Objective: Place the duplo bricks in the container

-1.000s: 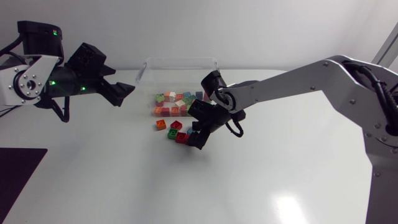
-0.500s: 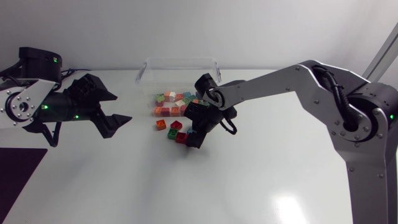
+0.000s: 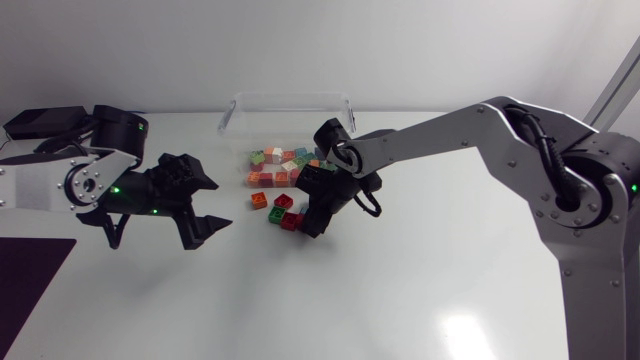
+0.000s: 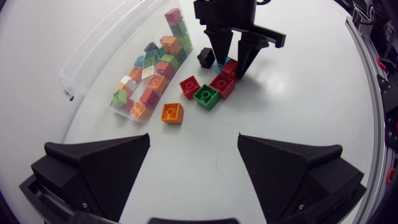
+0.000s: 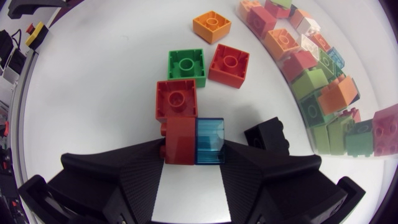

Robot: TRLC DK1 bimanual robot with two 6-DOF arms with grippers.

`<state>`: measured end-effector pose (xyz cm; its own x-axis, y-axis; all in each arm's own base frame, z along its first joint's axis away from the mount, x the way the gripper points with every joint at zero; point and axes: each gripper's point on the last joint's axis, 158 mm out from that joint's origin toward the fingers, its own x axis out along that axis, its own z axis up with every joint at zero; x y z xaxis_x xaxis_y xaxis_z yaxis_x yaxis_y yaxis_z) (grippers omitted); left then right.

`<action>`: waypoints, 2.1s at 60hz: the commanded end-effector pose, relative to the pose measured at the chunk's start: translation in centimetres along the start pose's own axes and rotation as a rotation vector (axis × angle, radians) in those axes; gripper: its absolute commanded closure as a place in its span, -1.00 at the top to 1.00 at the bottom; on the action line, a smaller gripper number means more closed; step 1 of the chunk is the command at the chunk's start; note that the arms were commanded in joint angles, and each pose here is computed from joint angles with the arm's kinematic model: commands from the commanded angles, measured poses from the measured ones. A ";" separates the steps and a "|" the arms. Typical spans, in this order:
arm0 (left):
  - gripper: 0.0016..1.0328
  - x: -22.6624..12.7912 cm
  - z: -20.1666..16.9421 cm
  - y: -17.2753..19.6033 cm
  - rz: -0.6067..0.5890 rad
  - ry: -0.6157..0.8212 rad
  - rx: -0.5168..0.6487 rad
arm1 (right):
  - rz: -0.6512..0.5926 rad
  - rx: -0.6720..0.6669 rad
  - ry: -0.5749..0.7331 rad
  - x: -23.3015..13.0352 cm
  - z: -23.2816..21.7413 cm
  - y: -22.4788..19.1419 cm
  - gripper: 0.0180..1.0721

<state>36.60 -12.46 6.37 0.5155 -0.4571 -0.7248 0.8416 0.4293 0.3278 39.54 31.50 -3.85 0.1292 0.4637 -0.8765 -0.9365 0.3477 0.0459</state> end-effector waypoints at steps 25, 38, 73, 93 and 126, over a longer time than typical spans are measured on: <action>0.90 5.7 0.4 -3.7 -0.143 0.005 0.082 | -0.046 -0.033 -0.095 -7.9 1.5 2.0 -0.37; 0.90 8.5 0.6 -5.4 -0.175 0.024 0.100 | -0.135 0.006 -0.221 -13.4 5.3 -1.3 -0.37; 0.90 10.1 1.6 -5.8 -0.165 0.027 0.082 | -0.307 0.217 -0.535 -17.7 13.7 -11.4 -0.35; 0.90 9.4 1.7 -5.5 -0.149 0.024 0.073 | -0.394 0.274 -0.550 -18.6 14.0 -14.0 0.90; 0.90 10.9 2.4 -5.2 -0.151 0.015 0.066 | -0.327 0.273 -0.401 -16.9 3.5 -5.6 0.90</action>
<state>37.57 -20.86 -1.26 0.3832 -0.5002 -0.7765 0.9181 0.2981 0.2611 45.21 24.77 14.50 0.5901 0.5521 -0.5890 -0.6966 0.7170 -0.0258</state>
